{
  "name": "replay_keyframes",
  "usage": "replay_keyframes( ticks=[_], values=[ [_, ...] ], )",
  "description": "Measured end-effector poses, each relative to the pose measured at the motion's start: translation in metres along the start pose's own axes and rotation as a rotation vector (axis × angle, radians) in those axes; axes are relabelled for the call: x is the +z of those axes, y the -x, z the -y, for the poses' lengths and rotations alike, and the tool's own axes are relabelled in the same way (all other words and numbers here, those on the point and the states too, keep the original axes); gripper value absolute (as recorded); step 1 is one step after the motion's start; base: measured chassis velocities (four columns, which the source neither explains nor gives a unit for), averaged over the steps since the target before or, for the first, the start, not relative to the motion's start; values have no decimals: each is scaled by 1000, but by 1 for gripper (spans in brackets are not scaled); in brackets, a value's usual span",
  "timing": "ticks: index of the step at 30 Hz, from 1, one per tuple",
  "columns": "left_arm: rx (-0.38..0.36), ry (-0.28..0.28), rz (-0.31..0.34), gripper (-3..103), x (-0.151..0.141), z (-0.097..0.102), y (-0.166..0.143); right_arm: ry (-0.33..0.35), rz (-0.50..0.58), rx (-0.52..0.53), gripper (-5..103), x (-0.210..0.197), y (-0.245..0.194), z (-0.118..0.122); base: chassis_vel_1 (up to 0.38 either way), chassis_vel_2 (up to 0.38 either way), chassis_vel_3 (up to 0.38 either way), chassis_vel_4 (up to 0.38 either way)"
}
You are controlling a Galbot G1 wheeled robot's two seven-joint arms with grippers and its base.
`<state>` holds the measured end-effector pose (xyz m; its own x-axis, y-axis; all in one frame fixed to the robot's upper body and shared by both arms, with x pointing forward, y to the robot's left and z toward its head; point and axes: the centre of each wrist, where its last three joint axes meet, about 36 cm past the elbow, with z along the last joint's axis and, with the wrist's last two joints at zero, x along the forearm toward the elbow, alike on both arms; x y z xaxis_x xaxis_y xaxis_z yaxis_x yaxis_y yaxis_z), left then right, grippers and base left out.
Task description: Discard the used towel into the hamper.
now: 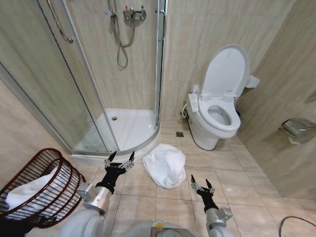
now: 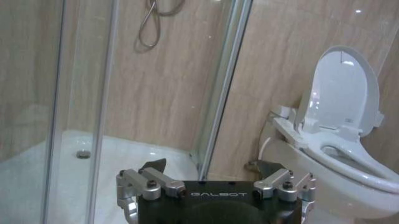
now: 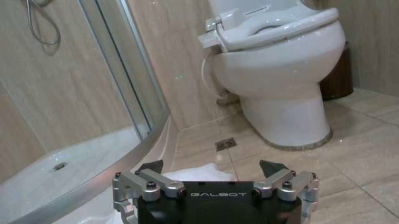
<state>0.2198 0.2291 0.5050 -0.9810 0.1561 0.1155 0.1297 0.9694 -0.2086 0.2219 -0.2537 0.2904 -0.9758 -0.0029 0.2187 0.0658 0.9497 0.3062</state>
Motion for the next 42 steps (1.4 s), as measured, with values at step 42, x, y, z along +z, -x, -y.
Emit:
replay_keyframes(
  ticks=[42],
  values=[
    [0,0,0,99,0,0,0,56,24,-40,100,21,65,46,-59,56,60,-58]
  ],
)
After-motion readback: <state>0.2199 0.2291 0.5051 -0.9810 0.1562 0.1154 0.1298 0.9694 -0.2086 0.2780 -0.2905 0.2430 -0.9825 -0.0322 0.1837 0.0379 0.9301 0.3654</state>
